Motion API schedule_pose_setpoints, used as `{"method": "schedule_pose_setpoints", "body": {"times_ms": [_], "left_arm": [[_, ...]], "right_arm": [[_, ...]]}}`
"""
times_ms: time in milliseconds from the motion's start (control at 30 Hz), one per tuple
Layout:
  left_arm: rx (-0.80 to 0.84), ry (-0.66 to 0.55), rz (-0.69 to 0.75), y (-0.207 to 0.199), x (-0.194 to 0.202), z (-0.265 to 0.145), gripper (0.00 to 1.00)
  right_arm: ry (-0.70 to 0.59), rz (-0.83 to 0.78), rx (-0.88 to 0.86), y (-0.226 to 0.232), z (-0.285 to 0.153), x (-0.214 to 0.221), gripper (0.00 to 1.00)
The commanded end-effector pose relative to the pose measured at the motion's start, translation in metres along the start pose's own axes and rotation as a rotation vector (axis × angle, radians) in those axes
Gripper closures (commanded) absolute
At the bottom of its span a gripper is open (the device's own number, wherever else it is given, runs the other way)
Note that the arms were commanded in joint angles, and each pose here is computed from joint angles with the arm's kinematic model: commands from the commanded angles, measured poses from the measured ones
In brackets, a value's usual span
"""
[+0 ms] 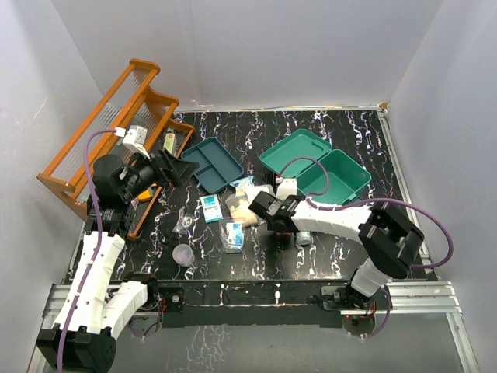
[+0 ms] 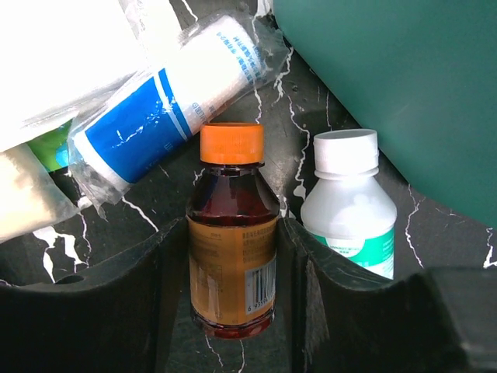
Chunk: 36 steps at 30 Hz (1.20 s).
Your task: Organize the medicine kit
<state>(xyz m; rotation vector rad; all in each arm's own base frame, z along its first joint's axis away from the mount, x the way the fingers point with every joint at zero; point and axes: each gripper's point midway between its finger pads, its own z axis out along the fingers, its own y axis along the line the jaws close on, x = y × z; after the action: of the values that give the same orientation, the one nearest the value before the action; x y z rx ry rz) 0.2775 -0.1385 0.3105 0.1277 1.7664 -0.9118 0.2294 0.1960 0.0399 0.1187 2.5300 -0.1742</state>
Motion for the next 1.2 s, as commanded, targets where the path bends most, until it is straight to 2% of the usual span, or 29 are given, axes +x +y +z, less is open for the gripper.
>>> {"method": "schedule_pose_setpoints", "body": {"times_ms": [0,267,500,700,933,1100,1167], "left_arm": [[0.002,-0.035,0.027,-0.003,-0.009,-0.004,0.01],[0.003,-0.042,0.032,-0.005,-0.012,-0.005,0.01],[0.004,-0.047,0.035,-0.005,-0.012,-0.006,0.01],[-0.001,-0.047,0.038,-0.005,-0.01,-0.008,0.01],[-0.013,-0.049,0.049,-0.003,-0.009,-0.01,0.01],[-0.011,-0.047,0.044,-0.003,-0.006,-0.009,0.01],[-0.01,-0.044,0.042,-0.004,-0.005,-0.009,0.01]], "right_arm": [[-0.026,0.024,-0.024,0.012,0.007,-0.003,0.56],[-0.065,-0.004,-0.08,0.014,-0.016,-0.023,0.67],[-0.243,-0.05,-0.212,0.013,-0.078,-0.089,0.68],[-0.375,-0.089,-0.199,-0.009,-0.107,-0.147,0.68],[-0.45,-0.136,-0.053,-0.078,-0.093,-0.209,0.68],[-0.427,-0.199,0.084,-0.124,-0.07,-0.222,0.68],[-0.402,-0.171,0.117,-0.141,-0.06,-0.224,0.68]]}}
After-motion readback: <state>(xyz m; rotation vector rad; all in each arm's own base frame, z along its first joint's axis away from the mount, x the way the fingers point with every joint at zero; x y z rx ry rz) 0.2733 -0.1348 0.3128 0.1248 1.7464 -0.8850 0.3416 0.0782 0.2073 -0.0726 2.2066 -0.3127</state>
